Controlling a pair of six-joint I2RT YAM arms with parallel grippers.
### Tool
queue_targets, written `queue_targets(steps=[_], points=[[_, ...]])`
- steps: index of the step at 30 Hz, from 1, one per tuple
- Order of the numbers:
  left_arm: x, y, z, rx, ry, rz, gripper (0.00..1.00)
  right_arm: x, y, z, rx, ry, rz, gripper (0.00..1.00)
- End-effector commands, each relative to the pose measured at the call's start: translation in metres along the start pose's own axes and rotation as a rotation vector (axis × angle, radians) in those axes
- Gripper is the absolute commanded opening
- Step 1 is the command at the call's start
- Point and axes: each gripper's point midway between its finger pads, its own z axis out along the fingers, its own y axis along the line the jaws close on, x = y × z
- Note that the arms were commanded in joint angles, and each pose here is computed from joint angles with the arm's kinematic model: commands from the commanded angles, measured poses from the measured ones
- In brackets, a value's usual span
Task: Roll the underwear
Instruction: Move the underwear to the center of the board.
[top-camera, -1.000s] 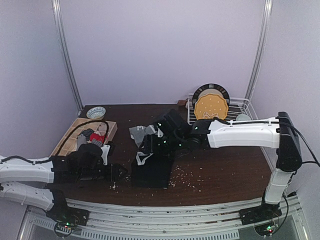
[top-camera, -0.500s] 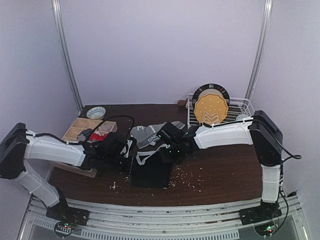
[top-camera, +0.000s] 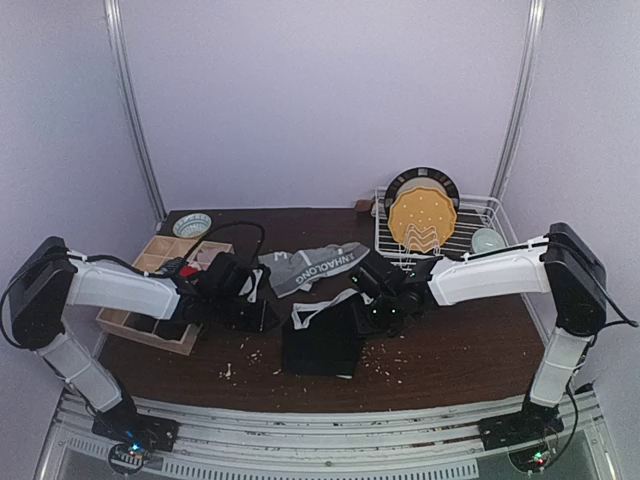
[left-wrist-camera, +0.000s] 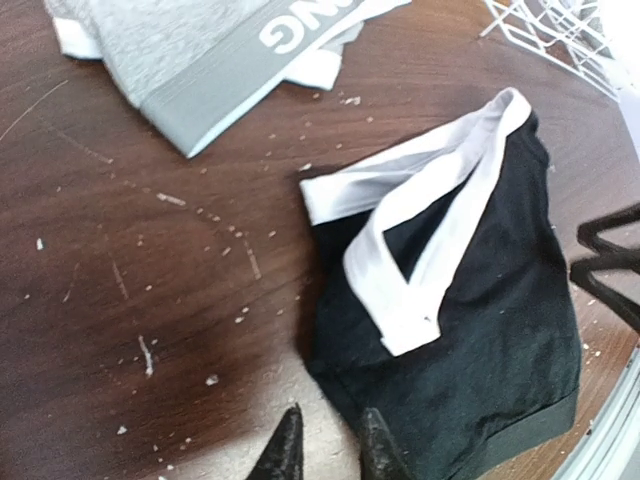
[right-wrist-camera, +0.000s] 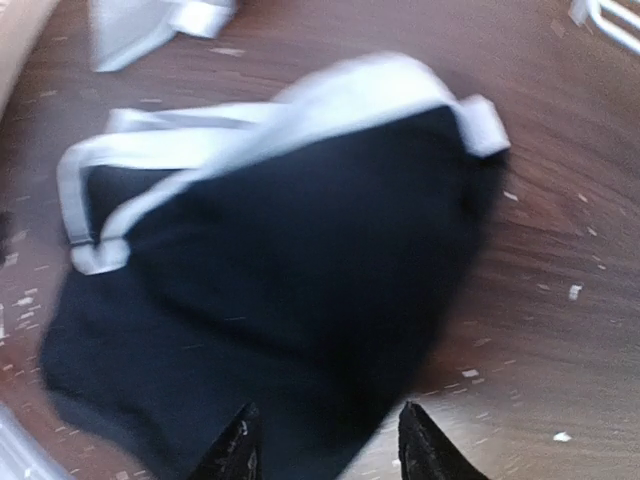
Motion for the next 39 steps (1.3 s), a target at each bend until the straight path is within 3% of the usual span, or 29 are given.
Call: queue_targets(steps=[1, 11, 23, 29, 31, 35, 39], points=[[-0.012, -0.019, -0.005, 0.091, -0.043, -0.016, 0.15, -0.004, 0.065, -0.021, -0.122, -0.045, -0.123, 0.43], [0.040, -0.005, -0.031, 0.064, -0.048, -0.059, 0.11, 0.073, 0.062, 0.020, 0.010, 0.127, -0.291, 0.26], [0.059, -0.063, -0.050, 0.122, -0.028, 0.115, 0.15, 0.174, -0.014, -0.033, 0.104, 0.204, -0.287, 0.22], [0.055, -0.103, -0.038, 0.177, 0.000, 0.213, 0.15, 0.152, 0.005, -0.073, -0.052, 0.075, -0.201, 0.45], [0.053, -0.118, -0.032, 0.198, 0.010, 0.253, 0.15, 0.133, 0.011, -0.087, -0.087, -0.009, -0.168, 0.47], [0.054, -0.151, -0.017, 0.238, 0.042, 0.338, 0.17, 0.108, -0.004, -0.095, -0.050, -0.148, -0.086, 0.45], [0.063, -0.178, 0.000, 0.267, 0.095, 0.413, 0.14, 0.103, -0.026, -0.079, 0.014, -0.159, -0.005, 0.31]])
